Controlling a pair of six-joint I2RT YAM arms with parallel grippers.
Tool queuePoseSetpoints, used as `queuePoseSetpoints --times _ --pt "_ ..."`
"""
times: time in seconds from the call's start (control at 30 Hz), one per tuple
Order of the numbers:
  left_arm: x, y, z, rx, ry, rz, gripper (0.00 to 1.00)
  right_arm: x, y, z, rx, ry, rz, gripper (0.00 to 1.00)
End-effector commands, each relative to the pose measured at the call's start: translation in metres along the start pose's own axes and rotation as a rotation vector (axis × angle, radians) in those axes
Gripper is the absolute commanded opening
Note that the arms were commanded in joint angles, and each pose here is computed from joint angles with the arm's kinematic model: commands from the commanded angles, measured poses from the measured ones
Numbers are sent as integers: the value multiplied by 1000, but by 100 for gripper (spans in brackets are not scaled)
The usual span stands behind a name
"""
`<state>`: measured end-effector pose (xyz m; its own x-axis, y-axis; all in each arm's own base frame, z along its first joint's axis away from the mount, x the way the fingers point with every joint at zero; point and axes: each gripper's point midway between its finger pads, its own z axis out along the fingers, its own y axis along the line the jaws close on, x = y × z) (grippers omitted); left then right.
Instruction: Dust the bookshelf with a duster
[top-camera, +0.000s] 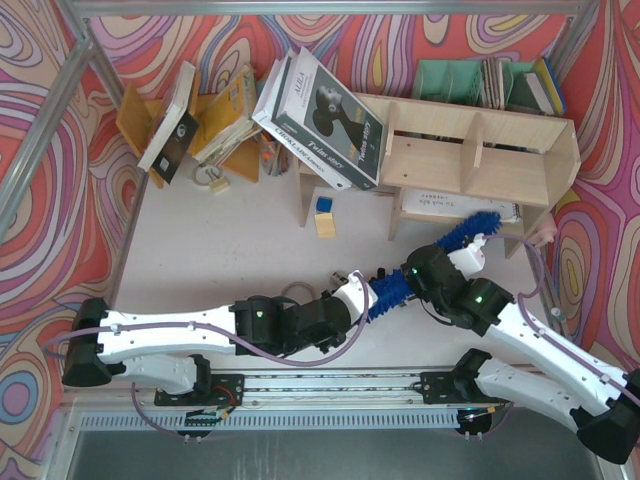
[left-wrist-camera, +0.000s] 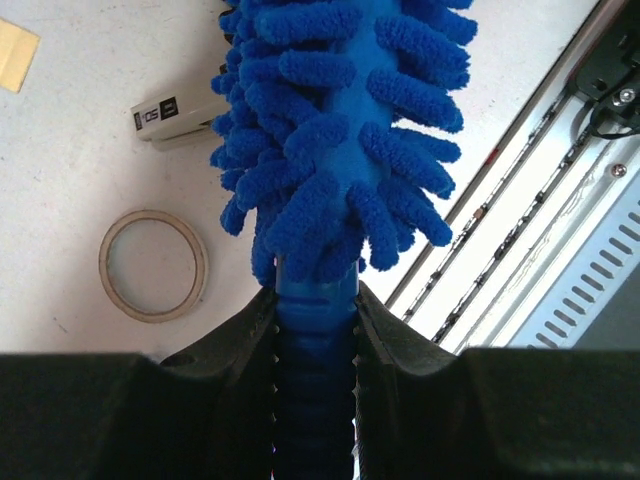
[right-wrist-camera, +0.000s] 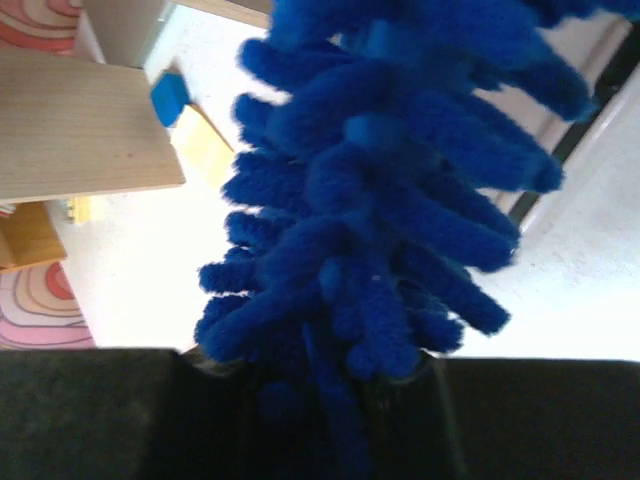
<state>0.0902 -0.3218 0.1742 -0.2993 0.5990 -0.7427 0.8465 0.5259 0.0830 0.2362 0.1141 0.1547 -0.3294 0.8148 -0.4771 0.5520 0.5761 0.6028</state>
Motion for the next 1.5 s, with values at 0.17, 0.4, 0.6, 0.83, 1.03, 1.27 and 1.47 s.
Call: queuePoseSetpoints --times 0.17,0.4,0.6,0.83,1.03,1.27,1.47 --pt "-8 2 9 -46 -9 -3 20 -14 4 -12 -27 -32 9 6" --pt "4 10 15 -82 -3 -21 53 -14 11 -17 -62 -12 43 0" --pt "16 9 24 -72 38 -35 67 -12 15 -19 -83 5 64 0" --pt "28 -1 37 -38 102 -22 67 -14 19 -22 -111 0 105 0" --pt "40 -3 47 -32 138 -31 58 -19 25 -25 -135 -13 124 0" --pt "36 2 47 -59 126 -46 16 -17 23 -24 -132 -6 124 0" --pt "27 4 43 -68 119 -51 0 -13 17 -23 -116 7 120 0"
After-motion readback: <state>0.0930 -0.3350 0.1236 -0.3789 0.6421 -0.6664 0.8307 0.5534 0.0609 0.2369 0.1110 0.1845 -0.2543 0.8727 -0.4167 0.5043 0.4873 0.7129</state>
